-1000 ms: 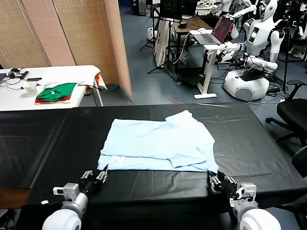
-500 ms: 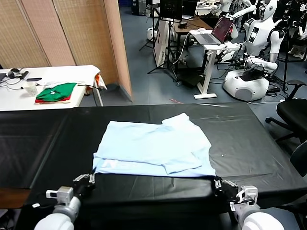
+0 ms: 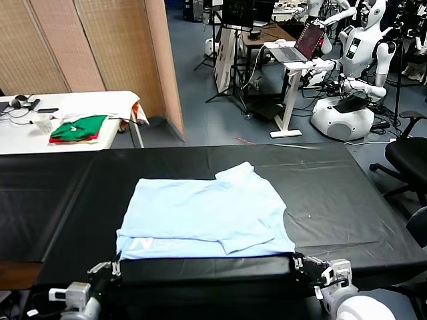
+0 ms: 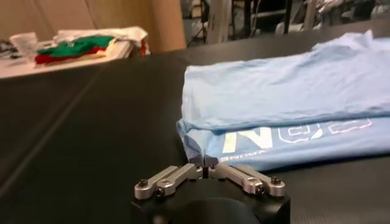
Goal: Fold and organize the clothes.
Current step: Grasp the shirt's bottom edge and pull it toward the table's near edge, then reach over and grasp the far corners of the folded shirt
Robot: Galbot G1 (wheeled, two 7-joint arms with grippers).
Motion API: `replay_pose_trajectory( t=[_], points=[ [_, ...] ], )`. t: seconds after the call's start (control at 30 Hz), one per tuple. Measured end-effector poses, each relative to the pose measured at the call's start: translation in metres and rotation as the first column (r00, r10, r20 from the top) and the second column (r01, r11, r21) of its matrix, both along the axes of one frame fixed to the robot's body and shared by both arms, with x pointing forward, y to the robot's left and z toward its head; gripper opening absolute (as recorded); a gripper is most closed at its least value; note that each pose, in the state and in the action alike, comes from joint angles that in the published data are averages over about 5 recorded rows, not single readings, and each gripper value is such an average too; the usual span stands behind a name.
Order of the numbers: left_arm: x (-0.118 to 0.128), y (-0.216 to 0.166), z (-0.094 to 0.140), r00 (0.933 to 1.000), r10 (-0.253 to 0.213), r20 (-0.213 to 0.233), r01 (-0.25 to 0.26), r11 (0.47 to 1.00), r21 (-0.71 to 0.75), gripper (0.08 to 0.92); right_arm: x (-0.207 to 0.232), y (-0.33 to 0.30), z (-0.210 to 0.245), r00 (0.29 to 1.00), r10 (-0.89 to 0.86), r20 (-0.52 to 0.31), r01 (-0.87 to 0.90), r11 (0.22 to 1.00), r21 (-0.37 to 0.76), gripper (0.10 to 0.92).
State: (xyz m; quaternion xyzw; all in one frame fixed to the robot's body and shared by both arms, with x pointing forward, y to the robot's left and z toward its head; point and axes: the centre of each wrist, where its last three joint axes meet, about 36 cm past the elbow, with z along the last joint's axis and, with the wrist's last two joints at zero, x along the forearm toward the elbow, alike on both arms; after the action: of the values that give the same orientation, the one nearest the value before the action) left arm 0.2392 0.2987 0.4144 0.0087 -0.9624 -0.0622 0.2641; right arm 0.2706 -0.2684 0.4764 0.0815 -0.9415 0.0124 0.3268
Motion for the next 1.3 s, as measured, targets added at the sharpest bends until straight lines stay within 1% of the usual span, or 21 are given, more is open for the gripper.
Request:
replay_pose_trajectory(
  t=[0.03,0.07,0.1,0.13,0.17,0.23,0.27,0.33,0.43,0.5,0.67,0.77,0.9,1.0,1.1,1.23,1.3],
  points=[
    [-0.001,0.000,0.002,1.0000,0.007,-0.003,-0.007,1.000,0.000,0.462,-0.002,0.001,0.003,1.000,0.003,0.005,-0.003,1.000,0.006,0.717],
    [-0.001,0.000,0.004,0.9999,0.014,-0.004,-0.014,1.000,-0.001,0.519,-0.003,0.002,0.007,1.000,0.006,0.013,-0.006,1.000,0.015,0.781],
    [-0.001,0.000,0.007,0.9998,0.022,-0.005,-0.022,1.000,-0.001,0.575,-0.003,0.003,0.010,1.000,0.010,0.022,-0.010,1.000,0.026,0.825],
    [0.000,0.001,0.009,0.9996,0.029,-0.004,-0.029,1.000,0.000,0.651,-0.003,0.003,0.014,0.999,0.014,0.032,-0.015,0.999,0.037,0.854],
    [0.001,0.001,0.012,0.9994,0.036,0.000,-0.036,0.999,0.001,0.708,-0.002,0.003,0.017,0.999,0.018,0.042,-0.020,0.999,0.048,0.884],
    [0.002,0.003,0.018,0.9990,0.042,0.015,-0.042,0.999,-0.002,0.815,0.003,0.003,0.022,0.997,0.024,0.068,-0.028,0.998,0.061,0.900],
    [0.003,0.004,0.021,0.9988,0.041,0.026,-0.041,0.999,-0.007,0.852,0.008,0.003,0.024,0.996,0.025,0.083,-0.030,0.998,0.063,0.904],
    [0.006,0.006,0.026,0.9979,0.032,0.057,-0.031,0.999,-0.021,0.893,0.023,0.002,0.025,0.993,0.023,0.118,-0.030,0.998,0.062,0.906],
    [0.017,0.009,0.029,0.9936,0.017,0.112,-0.011,0.998,-0.056,0.905,0.055,0.001,0.024,0.986,0.015,0.164,-0.024,0.998,0.056,0.907],
    [0.029,0.011,0.029,0.9908,0.016,0.134,-0.004,0.996,-0.085,0.906,0.081,0.001,0.023,0.982,0.013,0.187,-0.023,0.998,0.053,0.907],
    [0.071,0.016,0.031,0.9898,0.031,0.139,-0.006,0.984,-0.178,0.907,0.146,0.007,0.021,0.975,0.020,0.222,-0.031,0.998,0.046,0.907],
    [0.101,0.020,0.035,0.9896,0.039,0.139,-0.005,0.972,-0.235,0.907,0.183,0.012,0.014,0.977,0.022,0.212,-0.031,0.999,0.036,0.907],
    [0.142,0.030,0.038,0.9895,0.040,0.138,-0.002,0.963,-0.268,0.907,0.223,0.019,0.004,0.982,0.027,0.186,-0.031,0.999,0.015,0.907],
    [0.171,0.038,0.037,0.9907,0.034,0.132,0.002,0.964,-0.265,0.907,0.247,0.024,-0.002,0.986,0.031,0.166,-0.032,0.999,0.002,0.907],
    [0.196,0.042,0.033,0.9931,0.018,0.116,0.012,0.969,-0.249,0.907,0.267,0.026,-0.007,0.989,0.031,0.144,-0.032,0.999,0.000,0.907],
    [0.226,0.043,0.022,0.9980,-0.005,0.063,0.020,0.969,-0.247,0.907,0.286,0.029,-0.013,0.992,0.035,0.118,-0.035,0.999,-0.001,0.907],
    [0.240,0.042,0.018,0.9993,-0.013,0.036,0.021,0.968,-0.251,0.907,0.294,0.031,-0.015,0.993,0.037,0.108,-0.037,0.999,-0.003,0.907]
  ],
)
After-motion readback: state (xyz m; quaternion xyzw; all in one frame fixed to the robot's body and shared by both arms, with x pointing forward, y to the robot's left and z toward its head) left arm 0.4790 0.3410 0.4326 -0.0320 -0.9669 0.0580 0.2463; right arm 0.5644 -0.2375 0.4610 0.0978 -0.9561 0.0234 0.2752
